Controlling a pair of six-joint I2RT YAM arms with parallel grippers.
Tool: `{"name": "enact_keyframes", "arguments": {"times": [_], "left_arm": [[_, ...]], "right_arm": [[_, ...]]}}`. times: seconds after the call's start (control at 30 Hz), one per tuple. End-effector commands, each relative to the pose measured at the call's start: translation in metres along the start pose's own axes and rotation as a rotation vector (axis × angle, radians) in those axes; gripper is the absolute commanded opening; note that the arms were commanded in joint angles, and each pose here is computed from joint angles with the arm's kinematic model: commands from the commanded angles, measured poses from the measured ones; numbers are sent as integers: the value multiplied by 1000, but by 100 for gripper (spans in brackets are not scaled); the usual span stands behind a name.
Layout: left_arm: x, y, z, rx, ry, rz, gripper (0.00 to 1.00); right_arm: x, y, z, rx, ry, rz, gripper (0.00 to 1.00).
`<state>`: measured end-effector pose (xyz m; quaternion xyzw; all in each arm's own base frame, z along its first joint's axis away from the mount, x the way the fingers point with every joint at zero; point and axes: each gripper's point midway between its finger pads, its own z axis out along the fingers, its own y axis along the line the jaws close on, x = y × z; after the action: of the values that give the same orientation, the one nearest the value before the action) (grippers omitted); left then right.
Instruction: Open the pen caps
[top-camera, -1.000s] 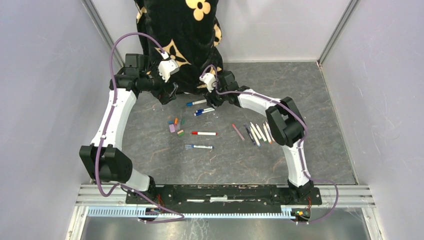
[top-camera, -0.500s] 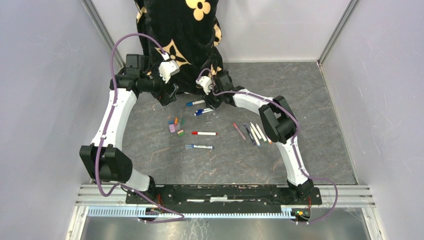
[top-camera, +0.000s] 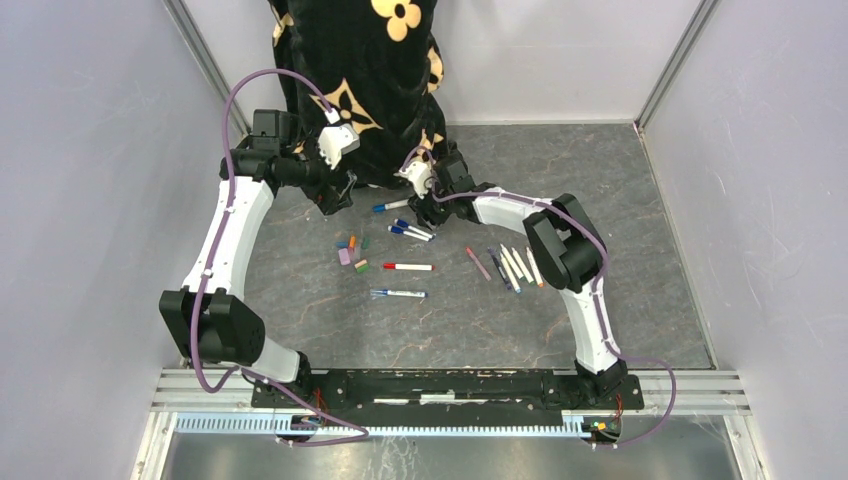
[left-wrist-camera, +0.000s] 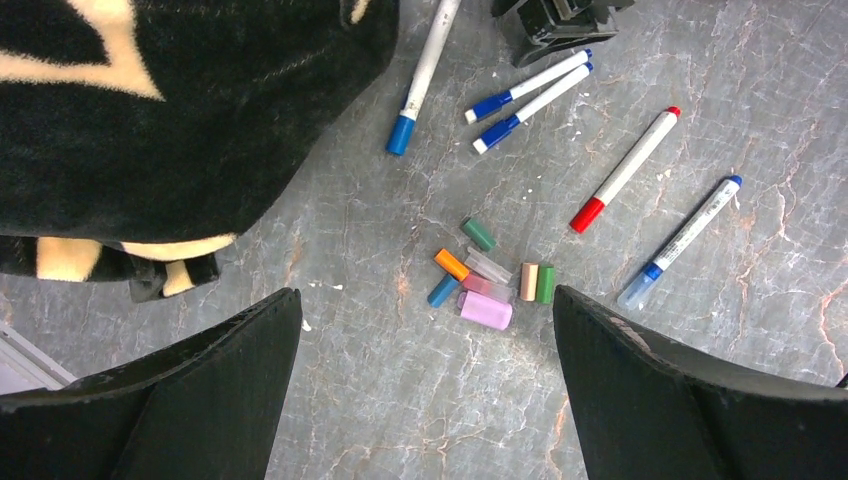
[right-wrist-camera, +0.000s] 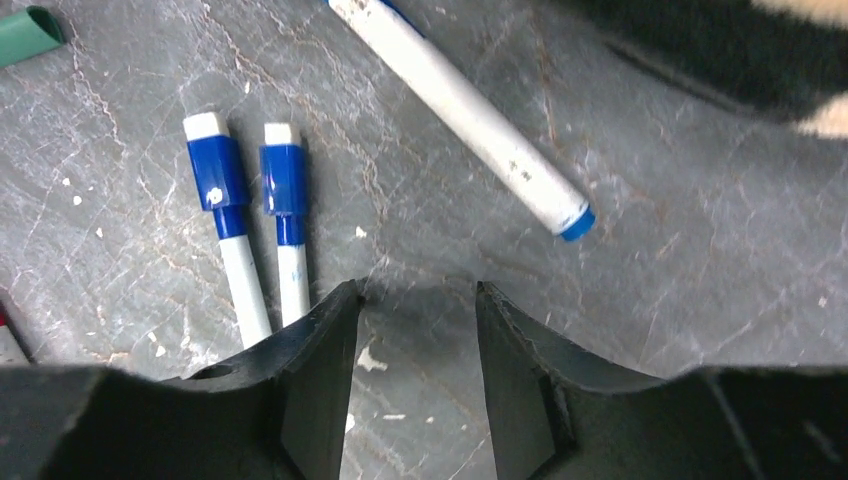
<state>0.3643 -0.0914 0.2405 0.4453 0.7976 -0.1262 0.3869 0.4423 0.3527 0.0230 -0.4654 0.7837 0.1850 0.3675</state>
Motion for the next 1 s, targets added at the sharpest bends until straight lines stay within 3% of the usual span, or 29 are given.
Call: {"name": "enact_keyframes", "arguments": {"times": [0.0, 0.13, 0.23, 0.4, 0.57, 0.8, 0.97], "left_arm": [[-2, 0, -2, 9, -12, 16, 100], [-7, 0, -5, 8, -27, 14, 100], [-9, 0, -6, 8, -34, 15, 100], [-6, -1, -4, 13, -28, 12, 100], [-6, -2, -4, 15, -27, 13, 100], [-4, -3, -4, 17, -25, 18, 100], [-2, -4, -3, 21, -21, 19, 100]], "right_arm": [[-14, -7, -26, 64, -51, 67, 53], [-37, 8, -39, 16, -151, 106, 59], [-40, 20, -39, -8, -153, 109, 65], [-42, 31, -34, -43, -158, 121, 67], [-37, 34, -25, -41, -125, 109, 63], [-16, 30, -17, -11, -77, 106, 43], [5, 32, -14, -5, -12, 108, 48]]}}
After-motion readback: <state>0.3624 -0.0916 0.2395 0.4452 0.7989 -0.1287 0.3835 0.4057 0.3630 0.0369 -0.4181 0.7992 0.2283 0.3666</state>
